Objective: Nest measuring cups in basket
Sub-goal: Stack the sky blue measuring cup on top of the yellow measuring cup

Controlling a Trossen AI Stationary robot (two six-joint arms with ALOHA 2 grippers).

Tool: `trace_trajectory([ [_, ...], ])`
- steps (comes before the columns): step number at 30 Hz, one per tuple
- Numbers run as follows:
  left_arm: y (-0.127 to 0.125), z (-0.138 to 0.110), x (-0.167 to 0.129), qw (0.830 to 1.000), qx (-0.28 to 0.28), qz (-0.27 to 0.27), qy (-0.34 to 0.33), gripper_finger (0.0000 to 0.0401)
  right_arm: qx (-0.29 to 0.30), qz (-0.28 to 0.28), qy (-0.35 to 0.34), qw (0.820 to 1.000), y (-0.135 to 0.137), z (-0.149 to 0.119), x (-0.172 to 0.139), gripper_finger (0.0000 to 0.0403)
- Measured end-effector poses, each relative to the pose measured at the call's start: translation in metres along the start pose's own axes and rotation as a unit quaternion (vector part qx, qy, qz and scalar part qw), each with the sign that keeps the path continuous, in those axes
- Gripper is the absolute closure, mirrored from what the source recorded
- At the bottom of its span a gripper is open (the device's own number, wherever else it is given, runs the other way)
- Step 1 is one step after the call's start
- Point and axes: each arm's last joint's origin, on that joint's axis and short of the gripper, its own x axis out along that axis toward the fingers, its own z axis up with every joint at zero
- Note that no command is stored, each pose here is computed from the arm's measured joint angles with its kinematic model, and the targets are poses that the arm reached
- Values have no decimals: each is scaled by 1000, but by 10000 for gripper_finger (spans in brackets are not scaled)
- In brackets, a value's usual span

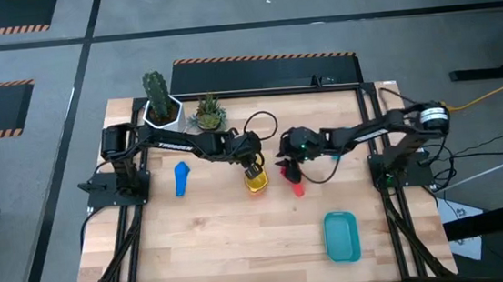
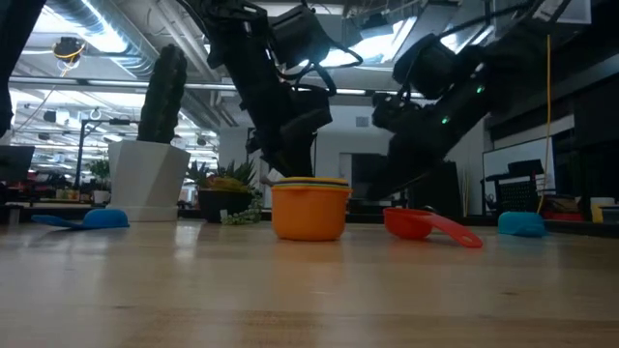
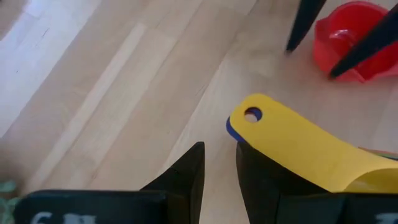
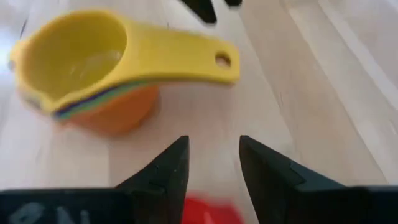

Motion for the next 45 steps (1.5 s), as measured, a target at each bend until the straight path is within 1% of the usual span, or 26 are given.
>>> trace_trajectory([
  [4,0,0,0,1000,0,0,0,316,5,-3,31,1000,1,2,-27,257],
  [9,0,0,0,1000,0,-1,0,316,32,-10,77,996,3,-2,-65,257],
  [14,0,0,0,1000,0,-1,0,316,46,-27,170,984,2,-20,-97,257],
  [17,0,0,0,1000,0,-1,-1,316,50,-61,221,972,0,-30,-109,257],
  [19,0,0,0,1000,0,-1,0,316,58,-98,224,968,-2,-33,-110,257],
  [21,0,0,0,1000,0,-1,0,316,61,-127,215,966,-3,-32,-109,257],
  [23,0,0,0,1000,0,-1,0,316,68,-151,222,961,-5,-35,-108,257],
  [27,0,0,0,1000,0,-2,0,316,113,-182,243,946,-6,-40,-107,257],
  [33,0,0,0,1000,0,-2,0,316,164,-216,280,921,-8,-55,-104,257],
  [38,0,0,0,1000,0,-2,0,316,183,-235,303,905,-10,-71,-99,257],
  [42,0,0,0,1000,0,-2,0,316,184,-236,304,904,-11,-75,-97,257],
  [45,0,0,0,1000,0,-2,0,316,181,-232,296,909,-11,-74,-95,257],
])
